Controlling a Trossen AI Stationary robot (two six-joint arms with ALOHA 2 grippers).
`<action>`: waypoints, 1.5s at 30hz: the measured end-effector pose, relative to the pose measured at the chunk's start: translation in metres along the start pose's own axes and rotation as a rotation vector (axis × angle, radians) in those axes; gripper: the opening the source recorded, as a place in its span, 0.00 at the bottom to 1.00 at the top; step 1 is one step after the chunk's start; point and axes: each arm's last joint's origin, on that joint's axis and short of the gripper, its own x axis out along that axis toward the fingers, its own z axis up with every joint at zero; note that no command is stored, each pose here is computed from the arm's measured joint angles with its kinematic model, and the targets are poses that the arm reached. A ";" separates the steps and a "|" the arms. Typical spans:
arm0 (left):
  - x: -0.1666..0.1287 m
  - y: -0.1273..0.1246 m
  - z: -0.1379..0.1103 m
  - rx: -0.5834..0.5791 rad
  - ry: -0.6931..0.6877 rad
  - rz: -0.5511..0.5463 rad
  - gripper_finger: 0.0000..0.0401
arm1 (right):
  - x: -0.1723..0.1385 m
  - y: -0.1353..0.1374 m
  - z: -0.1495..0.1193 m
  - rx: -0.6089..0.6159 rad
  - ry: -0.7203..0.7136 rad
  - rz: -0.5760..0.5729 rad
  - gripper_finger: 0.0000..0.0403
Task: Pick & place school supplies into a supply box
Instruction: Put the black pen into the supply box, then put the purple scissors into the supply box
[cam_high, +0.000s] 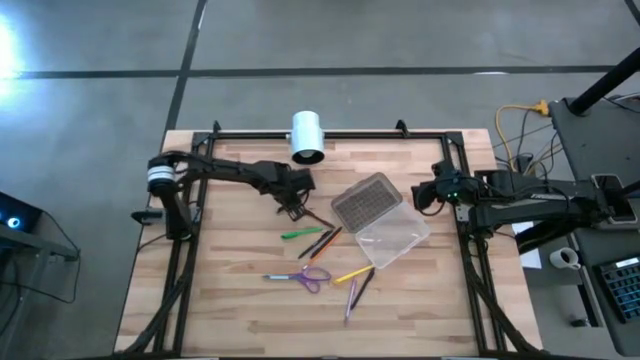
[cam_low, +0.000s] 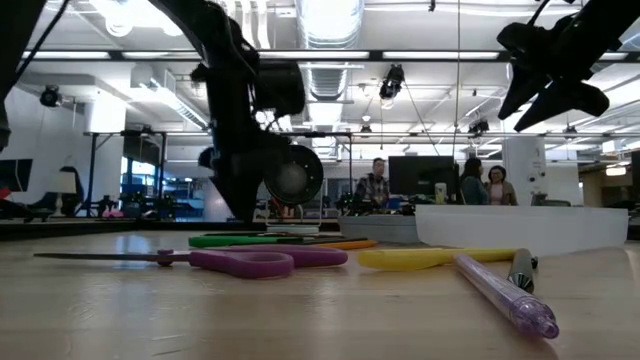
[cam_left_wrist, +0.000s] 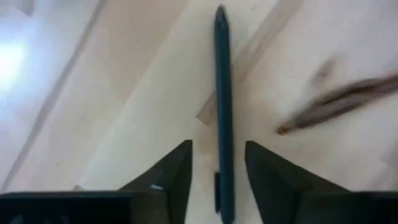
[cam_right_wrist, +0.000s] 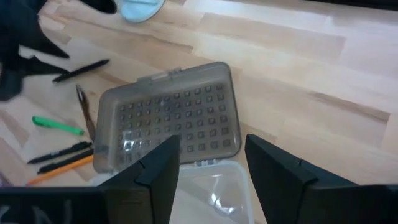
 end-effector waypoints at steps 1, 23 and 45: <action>-0.006 0.000 -0.002 0.007 0.001 -0.011 0.38 | 0.000 0.000 0.000 -0.007 0.007 0.005 0.45; -0.085 -0.151 -0.107 0.706 -0.347 -0.433 0.44 | 0.000 0.001 -0.005 -0.222 0.134 0.082 0.49; -0.075 -0.241 -0.115 0.668 -0.238 -0.278 0.29 | 0.005 0.000 -0.012 -0.298 0.236 0.111 0.49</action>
